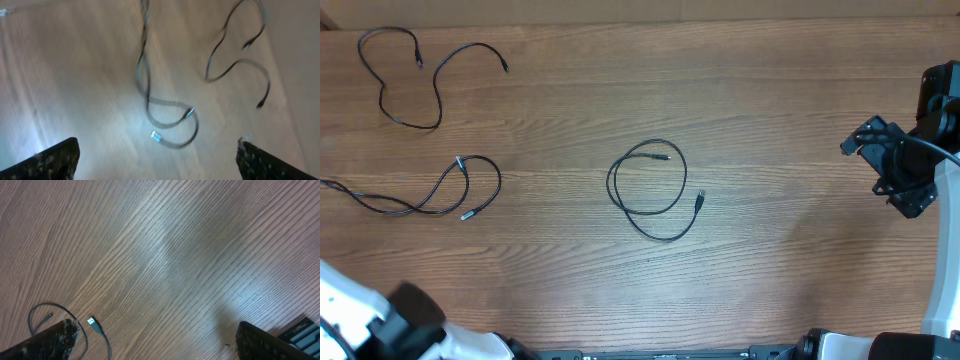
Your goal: Untangle cables
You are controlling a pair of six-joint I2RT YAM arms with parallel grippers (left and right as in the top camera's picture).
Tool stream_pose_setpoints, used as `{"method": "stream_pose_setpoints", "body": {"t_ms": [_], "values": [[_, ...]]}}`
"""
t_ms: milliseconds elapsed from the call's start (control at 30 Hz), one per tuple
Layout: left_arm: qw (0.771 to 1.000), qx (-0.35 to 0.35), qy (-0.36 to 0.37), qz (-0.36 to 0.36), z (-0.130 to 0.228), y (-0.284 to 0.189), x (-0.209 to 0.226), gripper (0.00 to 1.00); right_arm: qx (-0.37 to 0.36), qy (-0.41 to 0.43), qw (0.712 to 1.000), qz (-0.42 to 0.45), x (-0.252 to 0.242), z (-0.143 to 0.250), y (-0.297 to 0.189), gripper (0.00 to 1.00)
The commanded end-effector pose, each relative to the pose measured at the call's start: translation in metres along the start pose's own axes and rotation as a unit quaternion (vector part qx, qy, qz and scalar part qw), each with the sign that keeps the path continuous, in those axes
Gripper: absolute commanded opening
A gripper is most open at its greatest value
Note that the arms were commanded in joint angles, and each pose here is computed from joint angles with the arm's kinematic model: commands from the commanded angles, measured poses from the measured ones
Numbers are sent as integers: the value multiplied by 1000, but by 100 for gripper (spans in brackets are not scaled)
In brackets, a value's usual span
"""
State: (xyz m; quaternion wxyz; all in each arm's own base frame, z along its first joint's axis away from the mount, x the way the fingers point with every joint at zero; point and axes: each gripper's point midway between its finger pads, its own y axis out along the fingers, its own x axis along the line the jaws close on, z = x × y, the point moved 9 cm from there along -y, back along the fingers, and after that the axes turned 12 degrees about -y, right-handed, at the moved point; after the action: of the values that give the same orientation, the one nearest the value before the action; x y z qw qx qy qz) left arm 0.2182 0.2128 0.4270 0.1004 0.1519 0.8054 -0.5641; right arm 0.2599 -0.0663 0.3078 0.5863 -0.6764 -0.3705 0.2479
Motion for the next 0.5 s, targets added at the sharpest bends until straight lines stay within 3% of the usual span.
{"method": "stream_pose_setpoints", "body": {"t_ms": [0,200,467], "values": [[999,17,-15,-23,21,-5,20,100,-7,3,1000,-1,0,-2,-3,100],[993,13,-77,-91,37,19,46,100,-7,3,1000,-1,0,-2,-3,100],[984,104,-97,-105,57,90,52,100,-7,3,1000,-1,0,-2,-3,100]]}}
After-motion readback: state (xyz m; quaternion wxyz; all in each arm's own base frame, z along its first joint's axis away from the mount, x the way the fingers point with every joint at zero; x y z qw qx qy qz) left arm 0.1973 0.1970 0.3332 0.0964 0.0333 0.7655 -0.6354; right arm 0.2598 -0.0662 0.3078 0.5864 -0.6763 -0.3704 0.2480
